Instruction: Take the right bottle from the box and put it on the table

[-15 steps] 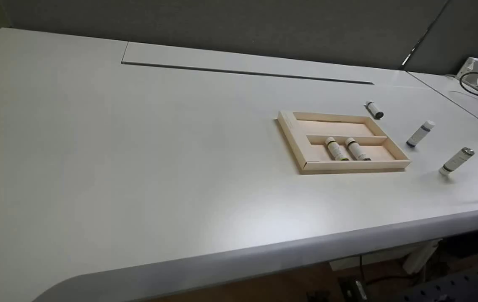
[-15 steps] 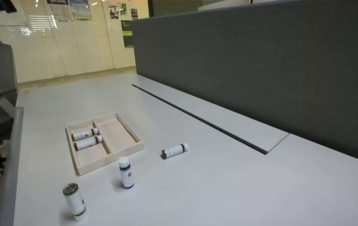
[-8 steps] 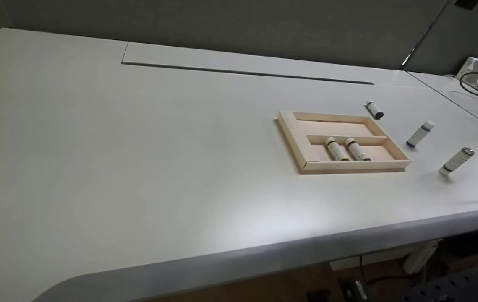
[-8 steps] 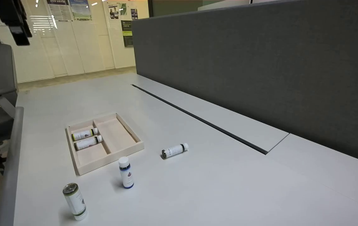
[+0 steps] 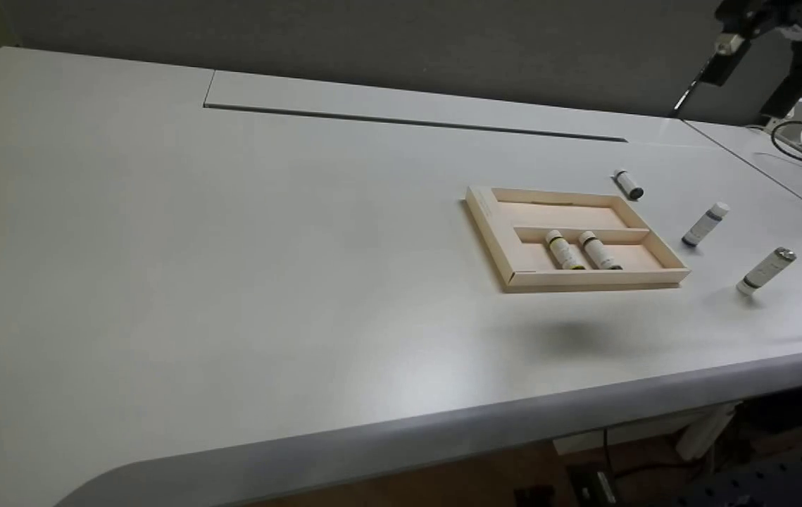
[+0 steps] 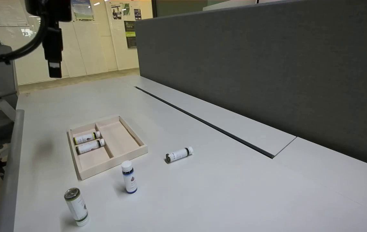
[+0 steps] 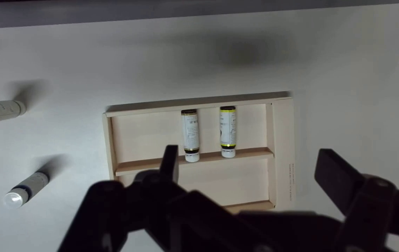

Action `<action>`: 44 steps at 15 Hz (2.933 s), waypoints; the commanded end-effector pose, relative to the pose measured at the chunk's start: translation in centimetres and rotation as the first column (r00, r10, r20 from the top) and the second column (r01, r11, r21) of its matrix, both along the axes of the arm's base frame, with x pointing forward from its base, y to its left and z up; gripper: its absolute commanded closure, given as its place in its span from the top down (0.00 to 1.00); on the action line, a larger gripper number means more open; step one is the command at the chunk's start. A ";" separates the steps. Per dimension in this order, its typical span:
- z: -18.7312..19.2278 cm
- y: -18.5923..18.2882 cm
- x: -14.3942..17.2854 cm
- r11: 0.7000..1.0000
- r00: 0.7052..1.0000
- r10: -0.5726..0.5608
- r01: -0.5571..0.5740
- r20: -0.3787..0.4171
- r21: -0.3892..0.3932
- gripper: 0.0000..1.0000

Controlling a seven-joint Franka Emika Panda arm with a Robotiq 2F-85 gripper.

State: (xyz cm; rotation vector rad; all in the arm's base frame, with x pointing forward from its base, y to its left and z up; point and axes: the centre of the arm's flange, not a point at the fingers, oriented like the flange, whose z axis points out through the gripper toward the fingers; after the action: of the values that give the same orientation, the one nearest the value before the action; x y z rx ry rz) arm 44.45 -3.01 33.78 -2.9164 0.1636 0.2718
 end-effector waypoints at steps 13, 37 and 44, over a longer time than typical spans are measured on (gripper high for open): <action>-8.4 0.1 4.3 0.998 0.984 0.063 -0.060 -0.164 0.019 1.00; -19.7 -1.3 8.3 0.987 0.951 0.154 -0.133 -0.268 0.094 1.00; -23.0 -0.5 9.1 0.985 0.935 0.168 -0.147 -0.314 0.088 1.00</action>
State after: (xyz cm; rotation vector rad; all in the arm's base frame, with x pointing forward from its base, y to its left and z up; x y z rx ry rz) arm 52.23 -3.83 11.54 -2.8079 -0.0259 0.7238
